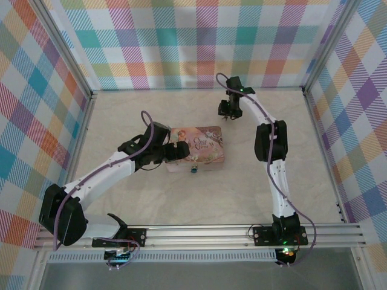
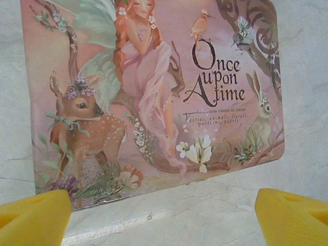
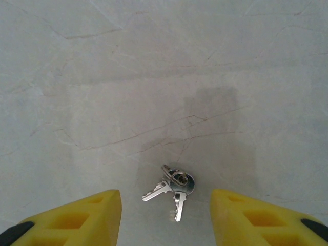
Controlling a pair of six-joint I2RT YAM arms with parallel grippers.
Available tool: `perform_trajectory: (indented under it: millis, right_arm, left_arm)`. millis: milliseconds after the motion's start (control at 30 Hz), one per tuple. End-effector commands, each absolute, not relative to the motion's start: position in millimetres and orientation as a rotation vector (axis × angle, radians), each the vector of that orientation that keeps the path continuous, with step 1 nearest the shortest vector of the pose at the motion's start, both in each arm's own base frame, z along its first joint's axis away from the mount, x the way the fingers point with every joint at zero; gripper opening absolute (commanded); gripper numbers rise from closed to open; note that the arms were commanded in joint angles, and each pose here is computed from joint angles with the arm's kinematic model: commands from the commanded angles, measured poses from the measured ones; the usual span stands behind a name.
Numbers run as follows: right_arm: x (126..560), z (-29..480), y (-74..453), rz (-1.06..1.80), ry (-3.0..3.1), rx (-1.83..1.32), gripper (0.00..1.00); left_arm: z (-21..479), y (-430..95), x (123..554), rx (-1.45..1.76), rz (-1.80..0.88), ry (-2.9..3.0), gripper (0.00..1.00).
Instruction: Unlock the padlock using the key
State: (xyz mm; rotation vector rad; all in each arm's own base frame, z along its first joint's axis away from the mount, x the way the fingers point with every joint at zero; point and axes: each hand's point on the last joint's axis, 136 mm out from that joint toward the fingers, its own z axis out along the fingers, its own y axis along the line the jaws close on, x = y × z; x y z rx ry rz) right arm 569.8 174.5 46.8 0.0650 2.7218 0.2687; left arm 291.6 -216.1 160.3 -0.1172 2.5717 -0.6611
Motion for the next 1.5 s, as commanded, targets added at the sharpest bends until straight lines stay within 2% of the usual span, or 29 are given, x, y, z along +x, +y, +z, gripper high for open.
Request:
perform_trajectory:
  millis: [0,333,600,767,867,967,1033,1100,1233,1467]
  right_arm:
    - [568.2,43.2,165.5,0.235,2.751,0.054,0.47]
    - [573.2,36.5,168.1,0.254,2.768,0.028,0.37]
    - [569.8,31.3,169.6,0.268,2.798,0.018,0.37]
    - [570.2,29.5,173.1,0.286,2.805,0.005,0.27]
    - [569.7,28.5,173.9,0.298,2.813,0.004,0.12]
    - [569.1,28.4,173.5,0.302,2.817,0.008,0.04]
    - [567.9,27.7,172.8,0.299,2.822,0.007,0.00]
    - [567.2,29.8,171.8,0.291,2.821,0.003,0.00]
    - [565.0,49.5,170.2,0.296,2.786,0.001,0.00]
    - [540.3,128.3,165.6,0.340,2.643,-0.017,0.00]
  left_arm:
    - [148.9,-220.0,285.5,-0.122,-0.674,2.618,0.92]
    - [143.8,-219.1,286.8,-0.133,-0.658,2.629,0.92]
    - [145.1,-219.2,289.4,-0.143,-0.652,2.622,0.92]
    - [144.7,-218.5,289.8,-0.151,-0.649,2.623,0.92]
    - [146.1,-215.7,288.9,-0.153,-0.635,2.619,0.92]
    - [148.8,-213.8,288.8,-0.152,-0.628,2.609,0.92]
    - [148.7,-213.4,288.4,-0.153,-0.625,2.611,0.92]
    - [148.8,-213.8,288.3,-0.152,-0.627,2.613,0.92]
    - [151.5,-214.1,288.4,-0.148,-0.634,2.605,0.92]
    - [166.7,-217.2,293.3,-0.130,-0.668,2.547,0.93]
